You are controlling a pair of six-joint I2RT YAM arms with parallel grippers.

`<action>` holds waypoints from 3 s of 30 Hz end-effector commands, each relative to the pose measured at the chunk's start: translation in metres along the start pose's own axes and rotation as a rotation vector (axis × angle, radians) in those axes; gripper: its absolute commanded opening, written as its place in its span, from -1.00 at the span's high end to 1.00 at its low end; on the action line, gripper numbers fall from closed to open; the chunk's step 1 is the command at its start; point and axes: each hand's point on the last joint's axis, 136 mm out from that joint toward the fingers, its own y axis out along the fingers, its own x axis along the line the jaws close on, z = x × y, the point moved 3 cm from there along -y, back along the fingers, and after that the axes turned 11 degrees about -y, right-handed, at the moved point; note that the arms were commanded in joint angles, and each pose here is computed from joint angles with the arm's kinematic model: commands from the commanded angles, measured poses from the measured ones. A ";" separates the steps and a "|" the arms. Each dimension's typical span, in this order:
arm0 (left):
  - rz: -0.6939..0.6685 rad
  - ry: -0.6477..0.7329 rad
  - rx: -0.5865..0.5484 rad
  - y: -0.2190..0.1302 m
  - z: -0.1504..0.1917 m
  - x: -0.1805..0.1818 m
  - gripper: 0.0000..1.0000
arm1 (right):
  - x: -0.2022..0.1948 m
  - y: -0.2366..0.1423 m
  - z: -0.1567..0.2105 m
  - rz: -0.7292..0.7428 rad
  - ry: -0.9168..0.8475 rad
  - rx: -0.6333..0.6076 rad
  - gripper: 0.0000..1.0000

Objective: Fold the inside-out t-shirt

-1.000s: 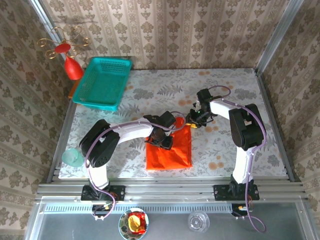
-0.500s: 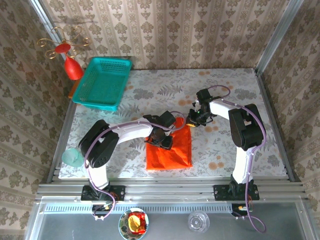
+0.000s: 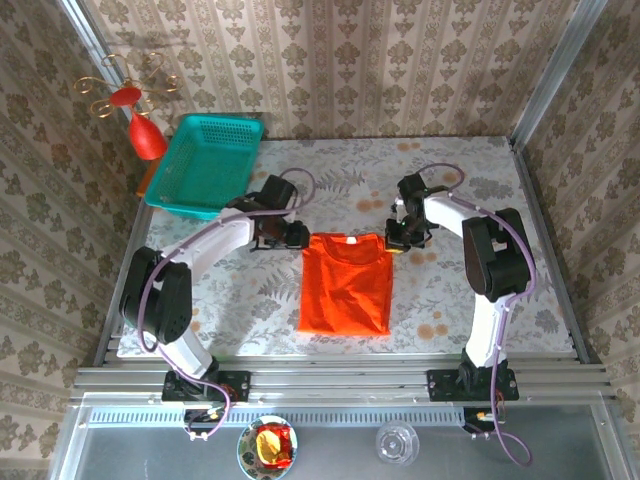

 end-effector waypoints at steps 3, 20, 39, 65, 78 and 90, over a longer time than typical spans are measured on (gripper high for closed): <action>0.030 -0.004 0.039 0.018 -0.011 0.008 0.35 | -0.023 -0.006 -0.009 0.155 -0.079 0.064 0.98; 0.166 -0.074 0.086 0.069 -0.033 -0.017 0.37 | -0.019 -0.017 -0.017 0.145 -0.080 0.054 0.97; 0.280 -0.064 0.104 0.073 -0.033 -0.048 0.95 | -0.017 -0.023 -0.014 0.142 -0.075 0.058 0.97; 0.291 -0.102 0.019 0.084 -0.050 -0.033 0.56 | -0.017 -0.025 -0.012 0.145 -0.079 0.064 0.97; 0.076 0.075 0.000 0.082 -0.060 -0.029 0.26 | -0.018 -0.023 -0.011 0.147 -0.080 0.071 0.97; -0.008 0.119 0.138 0.116 -0.039 -0.031 0.02 | -0.018 -0.023 -0.012 0.152 -0.083 0.075 0.97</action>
